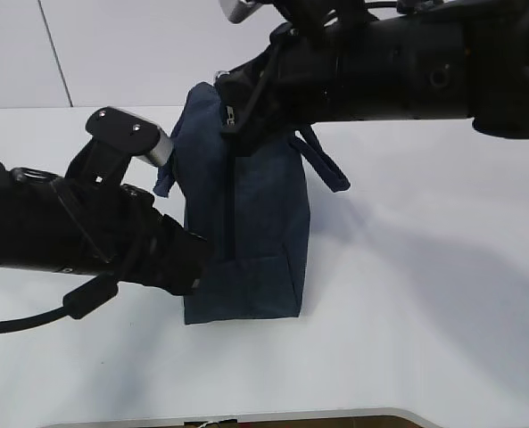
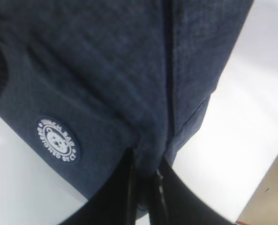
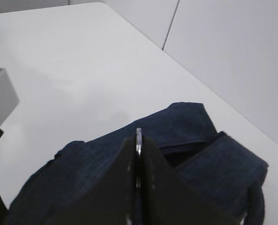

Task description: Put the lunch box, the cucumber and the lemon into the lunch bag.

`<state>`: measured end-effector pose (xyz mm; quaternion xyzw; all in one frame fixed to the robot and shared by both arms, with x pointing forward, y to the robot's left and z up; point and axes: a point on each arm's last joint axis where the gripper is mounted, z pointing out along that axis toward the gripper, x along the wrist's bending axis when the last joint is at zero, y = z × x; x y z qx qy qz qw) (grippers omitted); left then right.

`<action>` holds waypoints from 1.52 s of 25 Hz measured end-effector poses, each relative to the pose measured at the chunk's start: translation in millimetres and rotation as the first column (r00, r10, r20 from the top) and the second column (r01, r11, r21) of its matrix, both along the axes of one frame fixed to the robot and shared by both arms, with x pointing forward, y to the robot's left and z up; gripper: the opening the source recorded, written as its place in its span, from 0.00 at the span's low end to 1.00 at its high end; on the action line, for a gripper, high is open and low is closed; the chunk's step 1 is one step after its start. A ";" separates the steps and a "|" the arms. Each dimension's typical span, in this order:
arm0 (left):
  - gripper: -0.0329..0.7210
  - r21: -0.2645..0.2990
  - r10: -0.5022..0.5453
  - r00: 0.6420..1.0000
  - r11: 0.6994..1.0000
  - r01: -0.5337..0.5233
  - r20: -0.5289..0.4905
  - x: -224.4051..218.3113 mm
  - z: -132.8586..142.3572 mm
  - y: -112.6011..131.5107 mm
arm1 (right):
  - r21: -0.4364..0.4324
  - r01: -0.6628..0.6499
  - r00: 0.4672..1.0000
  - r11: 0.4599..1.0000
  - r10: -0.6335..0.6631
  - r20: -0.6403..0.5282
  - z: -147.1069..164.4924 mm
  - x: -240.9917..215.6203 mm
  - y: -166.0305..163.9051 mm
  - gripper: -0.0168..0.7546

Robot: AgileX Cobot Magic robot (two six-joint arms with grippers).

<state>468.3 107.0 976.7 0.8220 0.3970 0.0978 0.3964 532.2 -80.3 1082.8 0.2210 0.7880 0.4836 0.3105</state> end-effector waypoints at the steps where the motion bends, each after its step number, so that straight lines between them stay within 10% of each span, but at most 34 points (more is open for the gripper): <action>1: 0.04 -0.001 0.000 1.000 1.000 0.000 0.002 -1.3 0.8 1.0 | -0.002 0.007 1.000 1.000 -0.007 0.010 2.2 1.1 -0.3 0.03; 38: 0.04 0.055 0.038 0.999 0.998 -0.036 -0.036 -18.3 -18.4 18.5 | -0.068 0.040 0.995 0.997 -0.034 0.092 6.2 25.9 11.5 0.03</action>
